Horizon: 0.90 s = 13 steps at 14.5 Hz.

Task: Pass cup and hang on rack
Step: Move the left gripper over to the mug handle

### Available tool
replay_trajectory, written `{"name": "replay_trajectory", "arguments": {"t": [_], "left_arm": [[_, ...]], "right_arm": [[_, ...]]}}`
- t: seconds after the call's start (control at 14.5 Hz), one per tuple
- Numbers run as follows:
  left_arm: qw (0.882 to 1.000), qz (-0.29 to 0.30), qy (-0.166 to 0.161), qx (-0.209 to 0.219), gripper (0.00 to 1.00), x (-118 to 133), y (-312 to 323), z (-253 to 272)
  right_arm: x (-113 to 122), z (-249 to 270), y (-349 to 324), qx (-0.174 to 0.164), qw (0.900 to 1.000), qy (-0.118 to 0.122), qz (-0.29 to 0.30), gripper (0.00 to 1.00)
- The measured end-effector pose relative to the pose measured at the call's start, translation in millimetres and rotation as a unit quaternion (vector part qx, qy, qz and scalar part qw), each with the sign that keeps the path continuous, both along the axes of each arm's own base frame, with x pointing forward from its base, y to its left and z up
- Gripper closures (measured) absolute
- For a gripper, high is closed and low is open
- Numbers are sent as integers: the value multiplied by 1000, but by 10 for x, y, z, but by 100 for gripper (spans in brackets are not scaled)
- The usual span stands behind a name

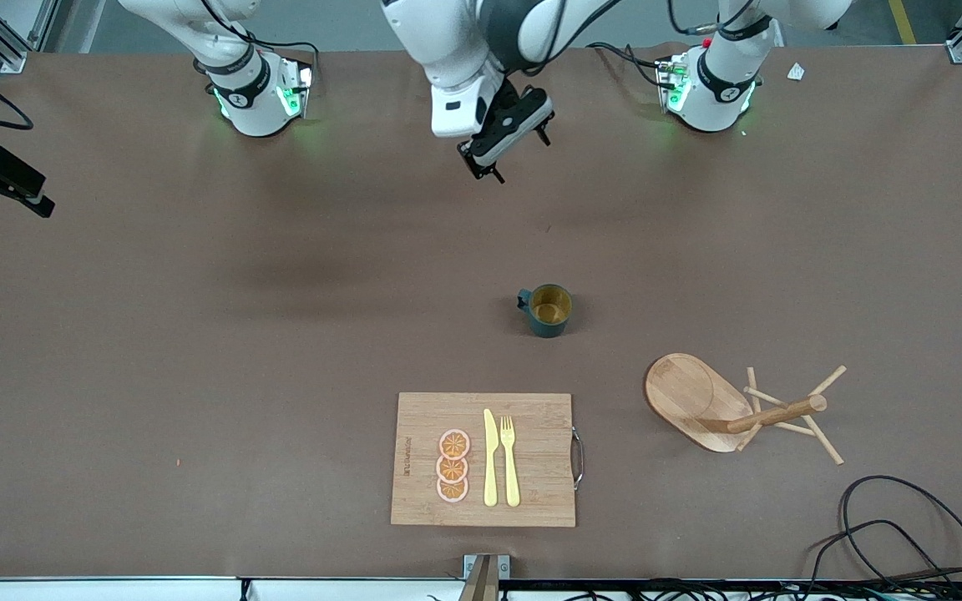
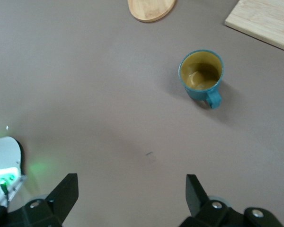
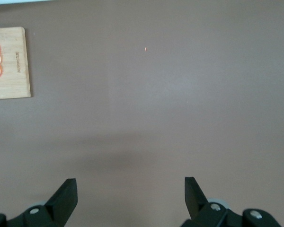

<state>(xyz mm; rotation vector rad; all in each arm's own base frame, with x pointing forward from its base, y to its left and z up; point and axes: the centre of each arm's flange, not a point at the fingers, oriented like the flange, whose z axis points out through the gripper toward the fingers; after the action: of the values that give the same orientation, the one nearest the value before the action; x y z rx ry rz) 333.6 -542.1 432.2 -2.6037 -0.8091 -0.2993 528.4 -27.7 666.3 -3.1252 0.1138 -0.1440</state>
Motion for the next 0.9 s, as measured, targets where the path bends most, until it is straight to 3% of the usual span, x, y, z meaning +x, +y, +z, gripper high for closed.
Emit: {"name": "replay_trajectory", "arguments": {"t": [0.28,0.55,0.9], "left_arm": [[997,32,-72,20,0,121,-275,-620],[988,43,-148,5,0,258,-504,-1302],[976,38,-211,49,0,503,-610,-1940]], "right_arm": [[-18,97,-6,0,1000,-5,1,0],[-31,83,-6,-1,1000,2,8,0],[-31,84,3,-1,1000,2,11,0]]}}
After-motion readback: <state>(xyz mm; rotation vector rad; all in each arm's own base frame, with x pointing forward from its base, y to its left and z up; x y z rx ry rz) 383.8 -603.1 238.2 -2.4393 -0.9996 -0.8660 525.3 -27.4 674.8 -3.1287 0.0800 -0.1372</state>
